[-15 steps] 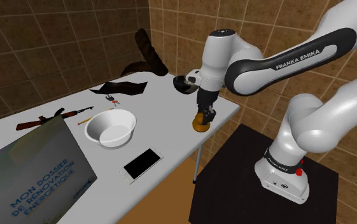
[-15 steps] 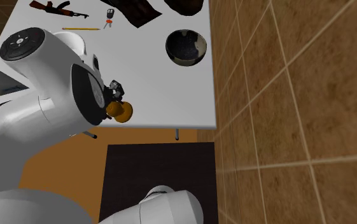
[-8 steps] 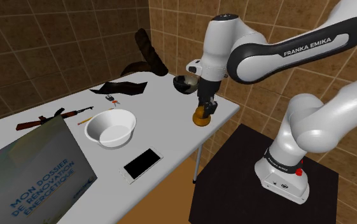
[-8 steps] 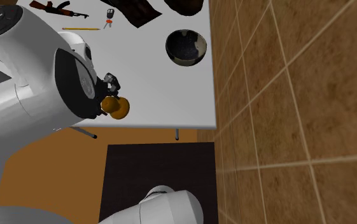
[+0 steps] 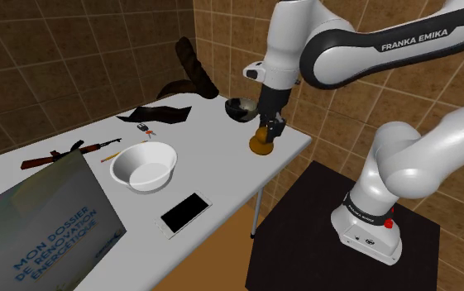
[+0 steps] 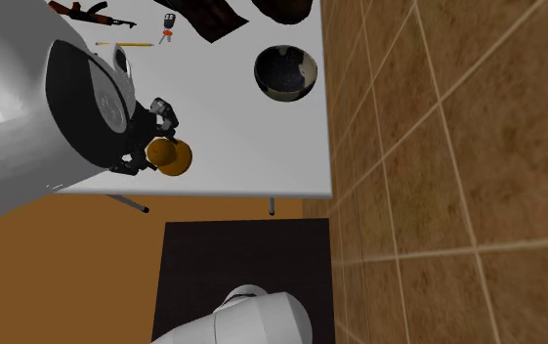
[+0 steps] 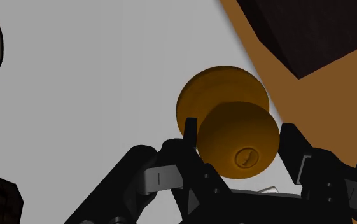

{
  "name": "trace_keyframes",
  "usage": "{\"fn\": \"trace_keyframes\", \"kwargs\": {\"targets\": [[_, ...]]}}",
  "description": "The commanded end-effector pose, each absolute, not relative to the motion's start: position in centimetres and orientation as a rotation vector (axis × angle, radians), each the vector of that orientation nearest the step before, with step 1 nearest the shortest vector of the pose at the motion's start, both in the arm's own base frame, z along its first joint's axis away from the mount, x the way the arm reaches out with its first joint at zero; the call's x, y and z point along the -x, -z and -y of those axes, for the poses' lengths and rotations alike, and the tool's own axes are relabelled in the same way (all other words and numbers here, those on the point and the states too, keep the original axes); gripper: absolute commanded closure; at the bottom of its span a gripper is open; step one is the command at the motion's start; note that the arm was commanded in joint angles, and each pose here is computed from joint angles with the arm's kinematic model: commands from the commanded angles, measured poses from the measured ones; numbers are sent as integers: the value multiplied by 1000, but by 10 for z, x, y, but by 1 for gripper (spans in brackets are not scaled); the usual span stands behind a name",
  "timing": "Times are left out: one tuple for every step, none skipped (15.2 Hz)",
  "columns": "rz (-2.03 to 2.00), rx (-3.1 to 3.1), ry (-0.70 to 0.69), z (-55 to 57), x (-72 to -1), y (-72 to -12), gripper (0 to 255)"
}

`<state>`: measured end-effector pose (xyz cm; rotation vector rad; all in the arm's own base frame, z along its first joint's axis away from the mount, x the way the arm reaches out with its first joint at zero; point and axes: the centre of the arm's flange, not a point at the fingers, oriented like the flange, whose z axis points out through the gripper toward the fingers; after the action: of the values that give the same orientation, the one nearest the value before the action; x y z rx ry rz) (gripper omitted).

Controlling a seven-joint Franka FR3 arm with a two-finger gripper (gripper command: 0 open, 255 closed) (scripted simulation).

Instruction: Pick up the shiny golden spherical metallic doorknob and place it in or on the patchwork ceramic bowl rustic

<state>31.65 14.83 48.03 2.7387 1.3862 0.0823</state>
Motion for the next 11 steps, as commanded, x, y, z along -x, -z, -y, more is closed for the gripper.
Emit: {"fn": "trace_keyframes", "kwargs": {"targets": [[-1386, -2739, -82, -150, -316, -491, 255], [-1386, -2739, -82, -150, -316, -496, 255], [-1386, -2739, -82, -150, -316, -497, 255], [-1386, -2739, -82, -141, -326, -497, 255], [-1386, -2739, -82, -133, -336, -497, 255], [-1386, -2739, -82, -124, -346, -497, 255], [-1386, -2739, -82, -116, -356, -497, 255], [-1386, -2739, -82, -107, -366, -497, 255], [-1386, -2739, -82, -98, -376, -497, 255], [-1386, -2739, -82, -90, -387, -497, 255], [-1386, -2739, -82, -81, -397, -497, 255]]}}
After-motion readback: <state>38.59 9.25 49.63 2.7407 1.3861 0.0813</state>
